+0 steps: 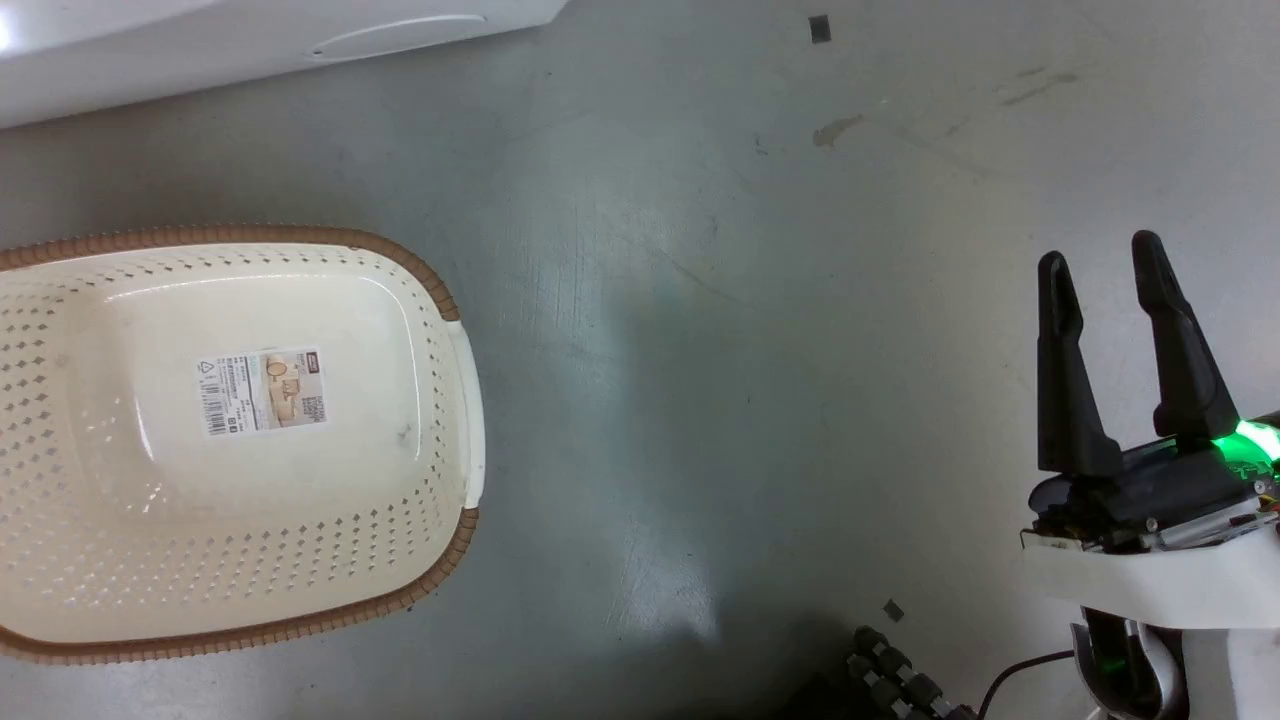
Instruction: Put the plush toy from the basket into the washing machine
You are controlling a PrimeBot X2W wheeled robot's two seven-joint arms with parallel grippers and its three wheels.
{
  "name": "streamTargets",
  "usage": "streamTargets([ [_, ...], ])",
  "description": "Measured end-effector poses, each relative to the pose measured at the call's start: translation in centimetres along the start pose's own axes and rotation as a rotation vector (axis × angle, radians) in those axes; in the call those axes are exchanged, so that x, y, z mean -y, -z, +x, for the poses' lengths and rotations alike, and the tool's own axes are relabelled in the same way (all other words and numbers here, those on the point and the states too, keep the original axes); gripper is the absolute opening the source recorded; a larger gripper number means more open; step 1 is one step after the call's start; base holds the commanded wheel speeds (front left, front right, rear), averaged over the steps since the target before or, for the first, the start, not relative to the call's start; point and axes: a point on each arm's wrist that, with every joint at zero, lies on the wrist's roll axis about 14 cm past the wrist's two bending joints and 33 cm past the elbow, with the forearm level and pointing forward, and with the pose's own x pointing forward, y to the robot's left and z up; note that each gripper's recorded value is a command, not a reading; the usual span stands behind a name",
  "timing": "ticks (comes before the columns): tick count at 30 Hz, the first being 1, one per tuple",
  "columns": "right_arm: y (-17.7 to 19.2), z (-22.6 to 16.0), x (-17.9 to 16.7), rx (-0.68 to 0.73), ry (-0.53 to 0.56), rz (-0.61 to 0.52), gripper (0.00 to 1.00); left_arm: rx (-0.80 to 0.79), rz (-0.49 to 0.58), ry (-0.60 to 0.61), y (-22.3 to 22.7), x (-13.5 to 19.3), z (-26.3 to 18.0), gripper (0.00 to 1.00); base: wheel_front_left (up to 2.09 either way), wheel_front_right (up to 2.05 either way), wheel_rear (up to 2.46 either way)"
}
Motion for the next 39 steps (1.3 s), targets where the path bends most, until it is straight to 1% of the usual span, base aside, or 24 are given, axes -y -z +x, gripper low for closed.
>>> streamTargets([
  [6, 0.4, 0.1, 0.0, -0.011, -0.001, -0.001, 1.00, -0.115, 0.017, 0.025, 2.9, 0.4, 0.2, 0.00, 0.00, 0.00, 0.00],
  [10, 0.3, 0.2, -0.4, -0.005, -0.011, 0.007, 1.00, -0.159, 0.015, 0.035, 4.0, 0.4, -0.2, 0.00, 0.00, 0.00, 0.00],
  [11, 0.2, 0.3, -0.5, -0.001, -0.014, 0.009, 1.00, -0.155, 0.015, 0.034, 3.9, 0.3, -0.3, 0.17, 0.00, 0.00, 0.00],
  [12, 0.0, 0.3, -0.5, 0.005, -0.016, 0.009, 1.00, -0.151, 0.019, 0.036, 3.7, 0.3, -0.5, 1.00, 0.00, 0.00, 0.00],
  [18, -1.7, 0.1, -0.6, 0.048, -0.020, -0.003, 1.00, -0.121, 0.033, 0.055, 3.0, 0.7, -2.3, 1.00, 0.00, 0.00, 0.00],
  [25, -5.1, -0.7, -0.5, 0.131, -0.024, -0.036, 1.00, 0.000, -0.019, 0.080, -1.0, 2.0, -5.9, 1.00, 0.00, 0.00, 0.00],
  [30, -7.5, -1.9, -0.8, 0.185, -0.033, -0.046, 1.00, 0.052, -0.059, 0.097, -3.9, 2.9, -9.7, 1.00, 0.00, 0.00, 0.00],
  [35, -9.2, -3.5, -1.7, 0.227, -0.059, -0.041, 1.00, 0.190, -0.109, 0.106, -8.9, 3.4, -14.4, 1.00, 0.00, 0.00, 0.00],
  [39, -10.5, -4.5, -2.7, 0.263, -0.089, -0.032, 1.00, 0.276, -0.142, 0.093, -11.4, 3.5, -18.9, 1.00, 0.00, 0.00, 0.00],
])
